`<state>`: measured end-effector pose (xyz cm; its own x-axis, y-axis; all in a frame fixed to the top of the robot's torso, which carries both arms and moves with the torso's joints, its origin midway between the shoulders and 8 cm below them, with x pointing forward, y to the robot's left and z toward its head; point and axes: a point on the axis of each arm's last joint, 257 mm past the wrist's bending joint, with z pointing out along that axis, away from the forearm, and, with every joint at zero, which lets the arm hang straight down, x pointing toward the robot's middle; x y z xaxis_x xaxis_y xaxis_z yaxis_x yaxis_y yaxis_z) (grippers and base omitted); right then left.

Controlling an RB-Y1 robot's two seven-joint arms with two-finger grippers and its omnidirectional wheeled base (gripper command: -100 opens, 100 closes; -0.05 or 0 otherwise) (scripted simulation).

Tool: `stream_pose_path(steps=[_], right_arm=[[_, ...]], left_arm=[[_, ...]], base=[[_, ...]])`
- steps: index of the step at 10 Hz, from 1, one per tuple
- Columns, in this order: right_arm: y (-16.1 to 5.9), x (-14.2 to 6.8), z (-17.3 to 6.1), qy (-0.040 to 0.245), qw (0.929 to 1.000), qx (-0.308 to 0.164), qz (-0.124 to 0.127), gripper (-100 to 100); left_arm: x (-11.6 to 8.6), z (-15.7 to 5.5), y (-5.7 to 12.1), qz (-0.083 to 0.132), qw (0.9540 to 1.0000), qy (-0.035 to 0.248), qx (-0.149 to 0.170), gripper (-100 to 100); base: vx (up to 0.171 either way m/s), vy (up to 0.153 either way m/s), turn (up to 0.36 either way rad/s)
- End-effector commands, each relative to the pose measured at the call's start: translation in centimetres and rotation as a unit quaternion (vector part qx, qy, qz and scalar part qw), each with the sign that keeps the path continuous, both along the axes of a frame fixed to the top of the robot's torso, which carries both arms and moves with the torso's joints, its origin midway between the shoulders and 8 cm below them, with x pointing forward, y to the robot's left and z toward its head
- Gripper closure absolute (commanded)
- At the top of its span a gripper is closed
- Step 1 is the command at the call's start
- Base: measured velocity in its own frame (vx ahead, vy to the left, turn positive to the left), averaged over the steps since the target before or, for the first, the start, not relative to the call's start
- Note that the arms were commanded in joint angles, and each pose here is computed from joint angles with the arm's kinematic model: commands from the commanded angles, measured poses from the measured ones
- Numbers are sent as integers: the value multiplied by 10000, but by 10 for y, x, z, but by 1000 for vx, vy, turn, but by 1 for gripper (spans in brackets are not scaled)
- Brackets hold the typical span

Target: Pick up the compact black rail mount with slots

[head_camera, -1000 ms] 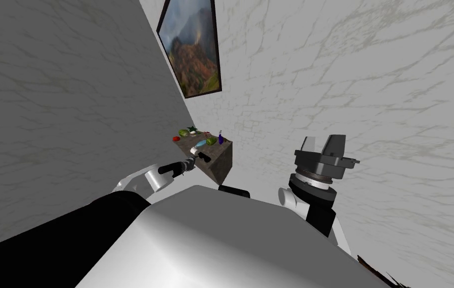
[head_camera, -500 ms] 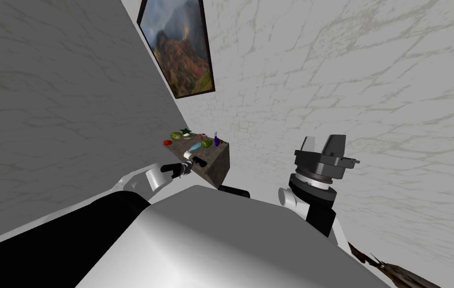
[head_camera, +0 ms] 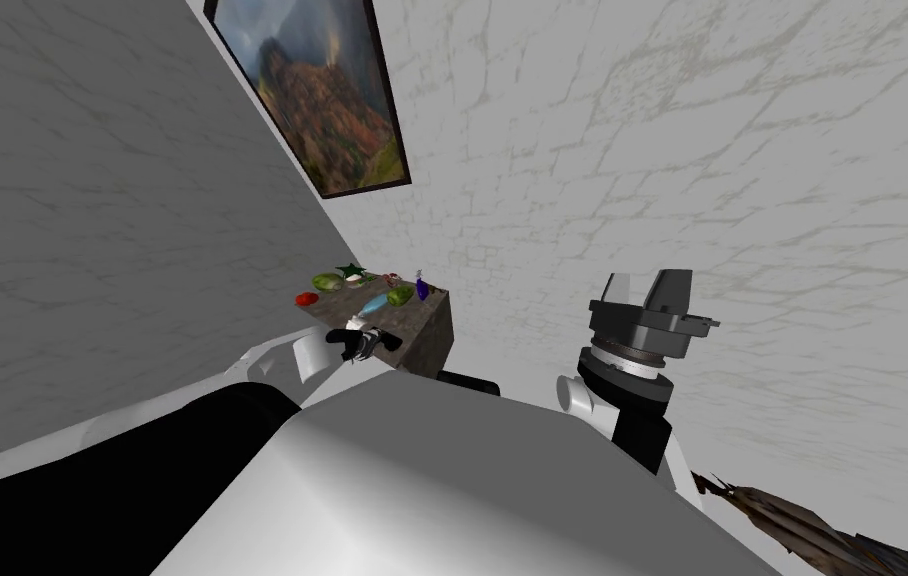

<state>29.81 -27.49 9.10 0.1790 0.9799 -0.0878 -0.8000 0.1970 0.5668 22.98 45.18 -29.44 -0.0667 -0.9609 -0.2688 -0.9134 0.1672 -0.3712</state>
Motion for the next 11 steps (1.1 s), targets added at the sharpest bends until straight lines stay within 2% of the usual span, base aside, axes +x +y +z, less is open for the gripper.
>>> stream_pose_path(steps=[1, 2, 3, 4, 5, 8, 9, 10, 11], right_arm=[[0, 0, 0, 0, 10000, 0, 0, 0], [0, 0, 0, 0, 10000, 0, 0, 0], [0, 0, 0, 0, 10000, 0, 0, 0], [0, 0, 0, 0, 10000, 0, 0, 0], [0, 0, 0, -1, 10000, 0, 0, 0], [0, 0, 0, -1, 10000, 1, 1, 0], [0, 0, 0, -1, 10000, 1, 1, 0], [0, 0, 0, -1, 10000, 1, 0, 0], [0, 0, 0, -1, 10000, 1, 0, 0]], left_arm=[[-17, -7, 9, 70, 9994, 322, 89, -100], [-20, -8, 11, 80, 9992, 375, 102, -100], [-17, -7, 8, 70, 9994, 315, 87, -100], [-18, -7, 8, 72, 9994, 329, 93, 0], [-18, -14, 16, 121, 9994, 297, 91, -100], [-19, -26, 26, 187, 9994, 260, 91, -100], [-18, -23, 24, 179, 9994, 269, 90, -100], [-18, -24, 25, 174, 9995, 265, 90, 100], [-18, -24, 25, 174, 9995, 265, 90, 100]], base=[[151, 37, -138], [118, 27, -82], [47, 9, -10], [10, 2, 1], [-3, -7, -72], [-17, -11, -58], [-6, -6, -7], [0, 0, 0], [0, 0, 0]])
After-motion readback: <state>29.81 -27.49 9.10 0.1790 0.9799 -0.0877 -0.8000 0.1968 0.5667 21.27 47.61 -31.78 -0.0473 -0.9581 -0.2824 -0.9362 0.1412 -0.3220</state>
